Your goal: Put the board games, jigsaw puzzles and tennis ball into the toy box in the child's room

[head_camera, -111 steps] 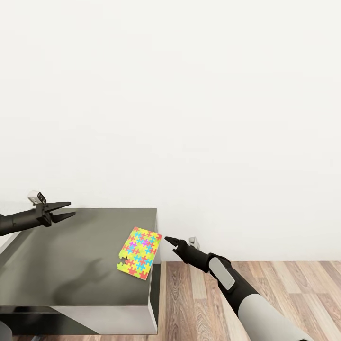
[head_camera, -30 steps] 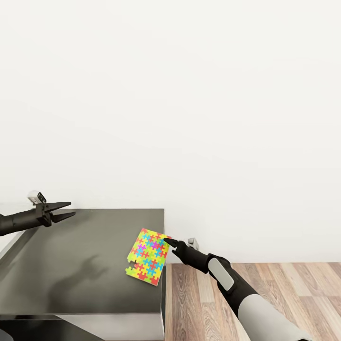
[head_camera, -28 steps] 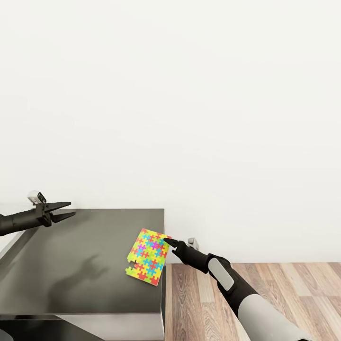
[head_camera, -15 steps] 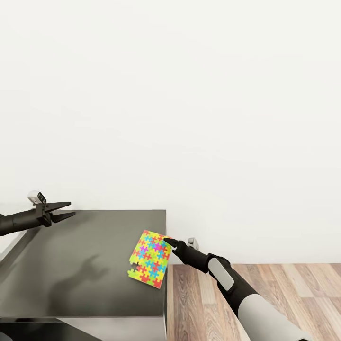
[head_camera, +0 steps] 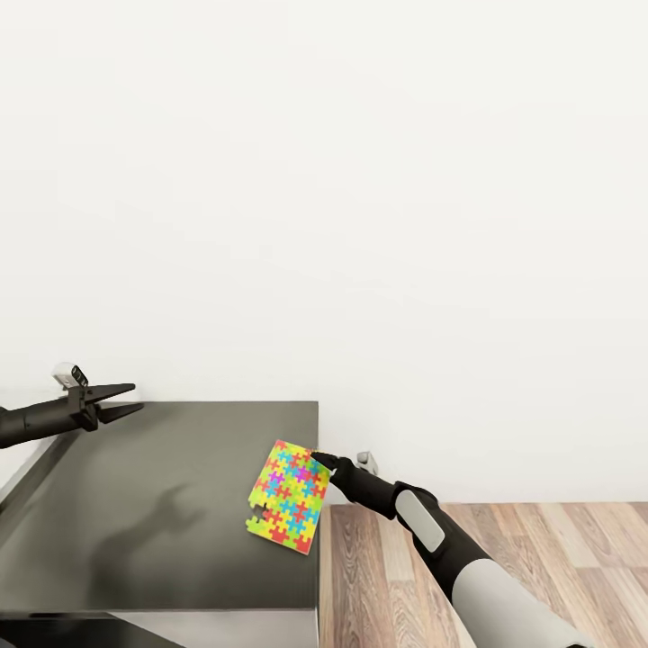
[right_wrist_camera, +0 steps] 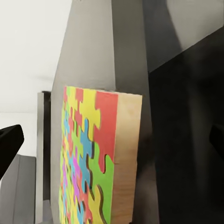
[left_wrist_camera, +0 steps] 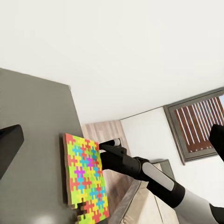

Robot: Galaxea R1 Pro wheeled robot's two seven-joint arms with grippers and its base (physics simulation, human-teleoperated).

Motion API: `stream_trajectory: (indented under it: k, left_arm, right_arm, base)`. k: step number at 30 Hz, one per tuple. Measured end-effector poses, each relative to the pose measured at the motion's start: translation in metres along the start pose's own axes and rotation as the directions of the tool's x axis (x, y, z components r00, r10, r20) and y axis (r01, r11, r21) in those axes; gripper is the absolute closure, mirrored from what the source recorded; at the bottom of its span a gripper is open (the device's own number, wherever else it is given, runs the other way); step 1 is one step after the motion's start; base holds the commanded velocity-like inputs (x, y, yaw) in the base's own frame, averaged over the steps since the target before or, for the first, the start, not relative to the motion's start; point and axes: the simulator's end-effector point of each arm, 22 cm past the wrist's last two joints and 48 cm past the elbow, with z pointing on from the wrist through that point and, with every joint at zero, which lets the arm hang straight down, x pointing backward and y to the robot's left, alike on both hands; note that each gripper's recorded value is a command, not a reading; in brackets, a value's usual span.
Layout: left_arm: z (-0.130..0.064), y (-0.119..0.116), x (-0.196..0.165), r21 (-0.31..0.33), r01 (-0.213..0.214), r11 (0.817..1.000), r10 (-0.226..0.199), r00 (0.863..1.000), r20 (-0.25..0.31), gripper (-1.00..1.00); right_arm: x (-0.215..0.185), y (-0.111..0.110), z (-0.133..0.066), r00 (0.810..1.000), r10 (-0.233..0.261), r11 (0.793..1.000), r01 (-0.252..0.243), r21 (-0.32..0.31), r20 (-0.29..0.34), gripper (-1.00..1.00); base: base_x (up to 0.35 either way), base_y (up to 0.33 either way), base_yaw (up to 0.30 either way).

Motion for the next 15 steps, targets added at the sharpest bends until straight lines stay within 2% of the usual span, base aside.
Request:
stream_trajectory:
  k: [9, 10, 15]
  left_arm:
    - [0.0001, 0.0002, 0.0, 0.0, 0.0, 1.0, 0.0, 1.0, 0.0, -1.0]
    - [0.0001, 0.0002, 0.0, 0.0, 0.0, 1.0, 0.0, 1.0, 0.0, -1.0]
    - [0.0001, 0.0001, 0.0, 0.0, 0.0, 1.0, 0.0, 1.0, 0.0, -1.0]
  right_arm:
    - [-0.0001, -0.0004, 0.0001, 1.0, 0.0, 1.0, 0.0, 0.001, 0.0, -1.0]
    - [-0.0001, -0.0004, 0.0001, 1.0, 0.0, 1.0, 0.0, 0.001, 0.0, 1.0]
    - [-0.0011, 0.0011, 0.0, 1.0, 0.007, 1.0, -0.006, -0.005, 0.003, 1.0]
  base:
    - [0.019, 0.014, 0.0]
    - [0.003, 0.002, 0.0]
    - [0.001, 0.001, 0.0]
